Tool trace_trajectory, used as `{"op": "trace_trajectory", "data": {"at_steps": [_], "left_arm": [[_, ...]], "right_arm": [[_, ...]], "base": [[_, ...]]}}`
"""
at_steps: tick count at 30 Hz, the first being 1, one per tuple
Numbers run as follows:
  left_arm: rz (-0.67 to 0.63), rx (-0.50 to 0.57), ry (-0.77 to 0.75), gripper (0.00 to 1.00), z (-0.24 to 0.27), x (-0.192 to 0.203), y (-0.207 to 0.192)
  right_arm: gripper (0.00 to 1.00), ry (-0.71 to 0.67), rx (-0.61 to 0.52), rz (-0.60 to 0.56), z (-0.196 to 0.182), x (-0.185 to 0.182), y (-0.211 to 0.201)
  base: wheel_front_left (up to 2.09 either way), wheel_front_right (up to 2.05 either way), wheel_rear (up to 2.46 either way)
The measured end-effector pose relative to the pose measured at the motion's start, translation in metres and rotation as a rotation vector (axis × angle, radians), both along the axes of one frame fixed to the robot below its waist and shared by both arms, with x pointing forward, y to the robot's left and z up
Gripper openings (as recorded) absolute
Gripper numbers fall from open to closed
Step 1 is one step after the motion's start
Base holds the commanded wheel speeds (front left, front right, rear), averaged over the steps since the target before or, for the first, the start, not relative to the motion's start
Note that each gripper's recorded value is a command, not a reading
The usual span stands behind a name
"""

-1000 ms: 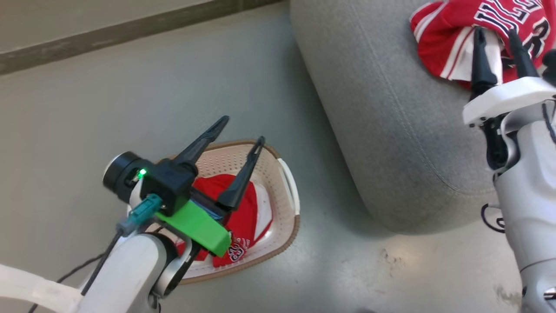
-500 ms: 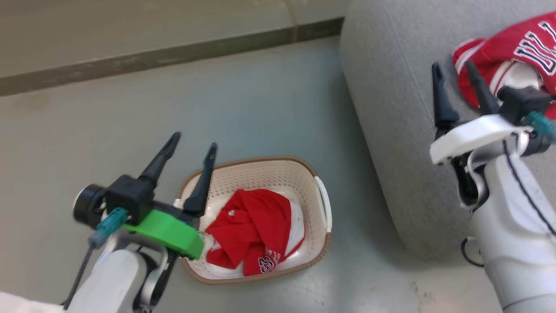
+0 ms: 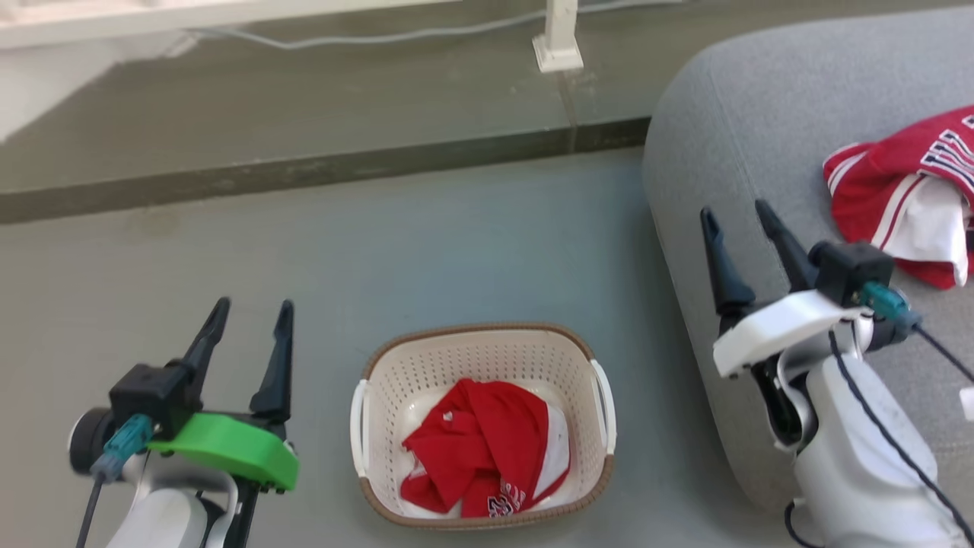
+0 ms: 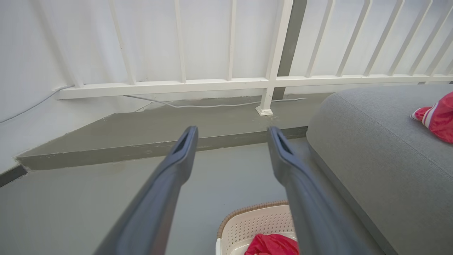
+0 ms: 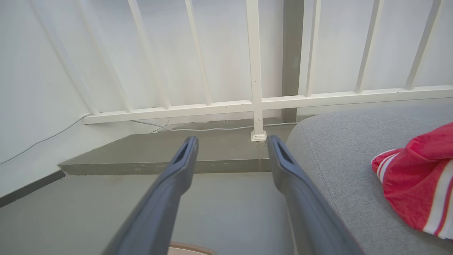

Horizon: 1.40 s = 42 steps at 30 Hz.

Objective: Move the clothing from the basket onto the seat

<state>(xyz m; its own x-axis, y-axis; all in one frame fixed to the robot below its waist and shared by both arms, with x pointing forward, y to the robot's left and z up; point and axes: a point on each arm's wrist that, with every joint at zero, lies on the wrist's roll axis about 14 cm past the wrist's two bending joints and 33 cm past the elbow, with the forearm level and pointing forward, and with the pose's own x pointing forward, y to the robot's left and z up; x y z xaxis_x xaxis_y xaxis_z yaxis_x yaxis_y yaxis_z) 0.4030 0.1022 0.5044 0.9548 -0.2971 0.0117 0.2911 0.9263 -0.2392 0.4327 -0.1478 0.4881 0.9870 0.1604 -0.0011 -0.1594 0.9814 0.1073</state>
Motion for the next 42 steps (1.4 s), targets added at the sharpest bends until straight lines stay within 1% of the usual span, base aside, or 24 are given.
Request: {"op": "trace_trajectory", "data": {"at_steps": [9, 14, 20, 28, 42], "left_arm": [[0.065, 0.01, 0.008, 1.0, -0.001, -0.022, 0.021], [0.087, 0.008, 0.019, 1.0, -0.005, -0.028, 0.026], [0.103, -0.001, 0.015, 1.0, -0.004, -0.031, 0.03], [0.123, -0.001, 0.02, 1.0, -0.006, -0.035, 0.035], [0.123, 0.003, 0.013, 1.0, -0.004, -0.035, 0.034]], "right_arm": [[1.0, -0.016, 0.01, 0.029, 0.005, -0.023, 0.014], [1.0, -0.027, 0.012, 0.007, 0.008, -0.031, 0.01], [1.0, -0.015, 0.003, -0.015, 0.002, -0.04, 0.005], [1.0, -0.013, 0.007, -0.02, 0.001, -0.047, 0.006], [1.0, -0.024, 0.011, -0.024, 0.007, -0.051, 0.006]], "base": [[0.0, 0.0, 0.0], [0.0, 0.0, 0.0], [0.0, 0.0, 0.0], [0.0, 0.0, 0.0], [0.0, 0.0, 0.0]]}}
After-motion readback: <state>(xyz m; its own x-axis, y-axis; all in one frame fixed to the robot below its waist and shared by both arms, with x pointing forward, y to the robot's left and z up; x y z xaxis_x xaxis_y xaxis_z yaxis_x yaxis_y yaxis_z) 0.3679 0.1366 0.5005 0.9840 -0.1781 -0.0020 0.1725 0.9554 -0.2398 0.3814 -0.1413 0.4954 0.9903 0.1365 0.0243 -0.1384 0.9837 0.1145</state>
